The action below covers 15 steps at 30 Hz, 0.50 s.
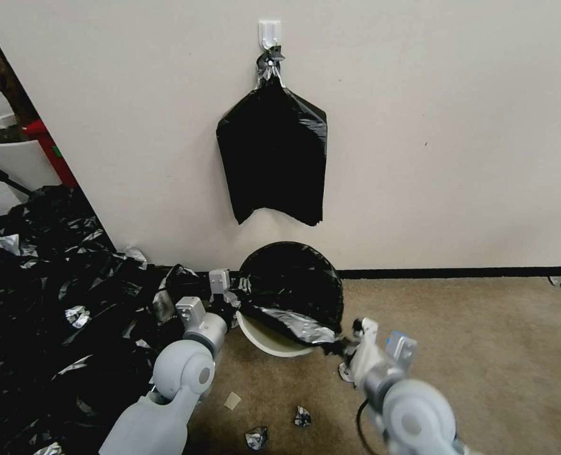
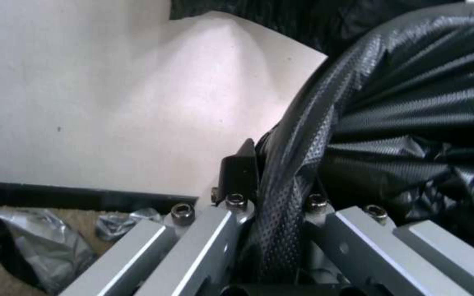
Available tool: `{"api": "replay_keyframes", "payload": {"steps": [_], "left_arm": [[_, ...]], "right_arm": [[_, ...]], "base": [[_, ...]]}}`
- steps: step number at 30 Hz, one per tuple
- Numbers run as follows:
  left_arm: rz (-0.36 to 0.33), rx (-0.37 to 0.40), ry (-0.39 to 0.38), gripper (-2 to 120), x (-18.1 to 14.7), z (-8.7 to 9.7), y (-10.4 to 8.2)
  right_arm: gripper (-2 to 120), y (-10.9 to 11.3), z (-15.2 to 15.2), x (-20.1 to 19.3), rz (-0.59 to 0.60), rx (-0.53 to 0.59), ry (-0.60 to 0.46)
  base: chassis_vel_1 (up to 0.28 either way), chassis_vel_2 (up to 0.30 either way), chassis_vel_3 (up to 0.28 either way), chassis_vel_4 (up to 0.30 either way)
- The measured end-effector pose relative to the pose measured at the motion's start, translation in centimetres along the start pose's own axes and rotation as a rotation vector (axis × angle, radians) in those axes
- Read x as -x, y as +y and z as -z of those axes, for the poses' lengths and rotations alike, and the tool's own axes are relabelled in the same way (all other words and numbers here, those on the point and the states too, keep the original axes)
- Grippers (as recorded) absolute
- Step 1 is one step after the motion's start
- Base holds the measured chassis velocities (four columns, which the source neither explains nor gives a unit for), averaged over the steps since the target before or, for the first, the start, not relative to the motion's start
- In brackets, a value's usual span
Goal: Place a trash bag onto the trash bin.
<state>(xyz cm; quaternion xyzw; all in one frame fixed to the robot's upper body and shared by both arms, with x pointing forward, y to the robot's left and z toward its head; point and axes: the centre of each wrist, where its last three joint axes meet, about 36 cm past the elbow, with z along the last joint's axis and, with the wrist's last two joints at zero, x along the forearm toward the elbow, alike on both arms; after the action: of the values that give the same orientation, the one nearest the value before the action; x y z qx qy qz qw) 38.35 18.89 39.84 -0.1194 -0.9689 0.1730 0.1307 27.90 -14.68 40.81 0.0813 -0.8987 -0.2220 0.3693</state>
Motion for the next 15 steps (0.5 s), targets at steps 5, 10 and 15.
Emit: {"api": "replay_keyframes", "payload": {"steps": [5, 10, 15], "left_arm": [[0.033, 0.007, 0.01, 3, 0.4, 0.5, 0.0], [0.054, 0.014, 0.038, 2, 0.8, 0.4, 0.1], [0.091, -0.009, 0.059, 2, 1.5, 0.8, -0.1]], "right_arm": [[30, 0.3, -1.7, -1.2, -0.107, -0.123, 0.0], [43, 0.1, -1.5, -2.9, -0.127, -0.229, -0.035], [64, -1.1, -1.7, -4.7, -0.081, -0.484, -0.146]], "base": [[0.0, 0.0, 0.0, 0.0], [0.0, 0.0, 0.0, 0.0], [0.0, 0.0, 0.0, 0.0]]}}
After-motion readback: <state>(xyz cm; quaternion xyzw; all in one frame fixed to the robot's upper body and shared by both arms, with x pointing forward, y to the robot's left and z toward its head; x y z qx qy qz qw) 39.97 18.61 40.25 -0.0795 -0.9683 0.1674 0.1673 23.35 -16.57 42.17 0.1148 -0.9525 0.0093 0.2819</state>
